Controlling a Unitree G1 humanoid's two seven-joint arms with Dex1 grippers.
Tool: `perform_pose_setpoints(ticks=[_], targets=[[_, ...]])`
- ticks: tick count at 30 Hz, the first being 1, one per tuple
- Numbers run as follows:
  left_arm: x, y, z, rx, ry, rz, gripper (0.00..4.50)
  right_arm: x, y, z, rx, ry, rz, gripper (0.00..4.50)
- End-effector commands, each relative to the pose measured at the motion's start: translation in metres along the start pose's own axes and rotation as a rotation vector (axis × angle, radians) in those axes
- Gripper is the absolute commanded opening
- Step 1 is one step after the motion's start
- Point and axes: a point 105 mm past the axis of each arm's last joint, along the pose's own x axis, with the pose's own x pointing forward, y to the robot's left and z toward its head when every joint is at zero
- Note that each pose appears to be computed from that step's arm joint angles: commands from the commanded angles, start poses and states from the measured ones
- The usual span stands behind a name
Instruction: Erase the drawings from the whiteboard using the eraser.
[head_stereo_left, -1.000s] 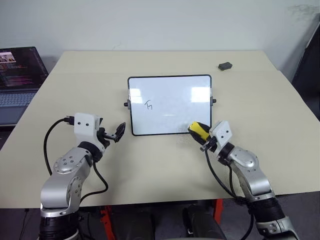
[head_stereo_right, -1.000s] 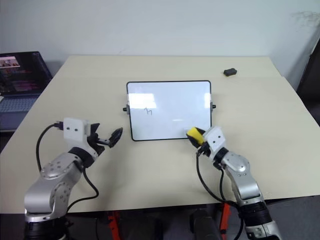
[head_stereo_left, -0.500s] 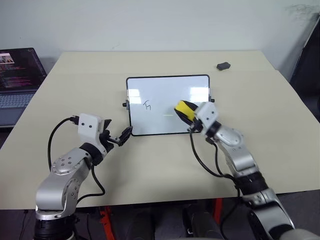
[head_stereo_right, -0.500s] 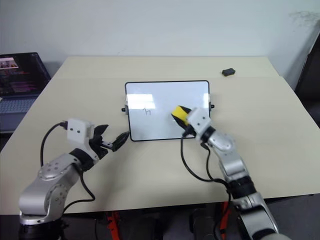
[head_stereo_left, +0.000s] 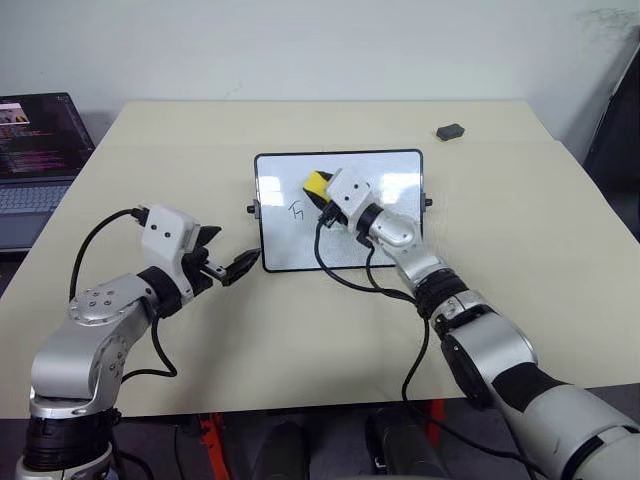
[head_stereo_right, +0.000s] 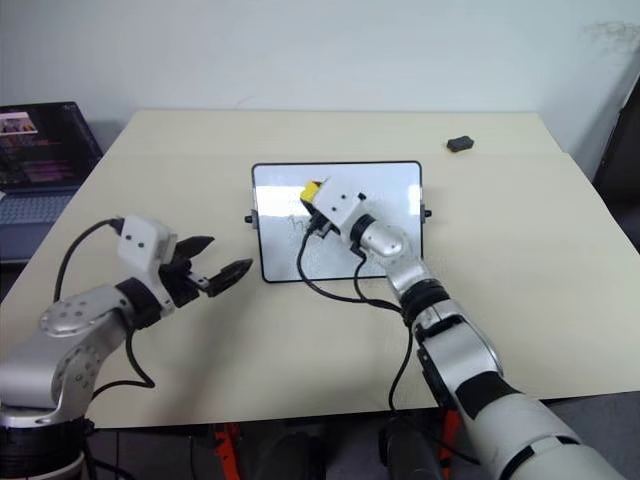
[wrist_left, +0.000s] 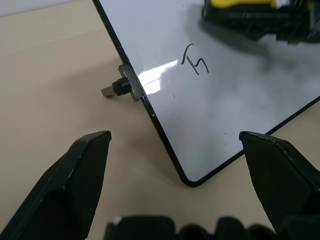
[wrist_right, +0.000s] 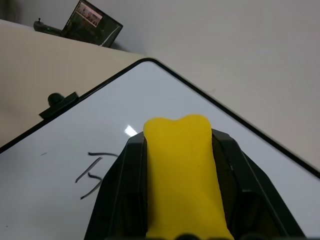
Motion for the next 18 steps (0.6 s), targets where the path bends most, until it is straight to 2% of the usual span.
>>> perform_pose_setpoints(ticks=[1,6,9,12,18], targets=[[-0.005,0.002,0.01,0.019,-0.031,0.009,4.5,0.004,0.015,-0.001,-0.035,0.006,0.056,1.3],[-0.008,0.0,0.007,0.016,-0.024,0.007,4.5,-0.009,0.067,-0.031,-0.073,0.086,0.281,1.3],[-0.009,0.001,0.006,0.016,-0.023,0.012,4.5,-0.017,0.079,-0.038,-0.123,0.104,0.363,1.3],[-0.01,0.002,0.006,0.016,-0.022,0.018,4.5,-0.01,0.067,-0.025,-0.134,0.057,0.307,1.3],[-0.012,0.004,0.003,0.011,-0.015,0.029,4.5,0.016,0.021,0.035,-0.087,-0.105,0.117,1.3]])
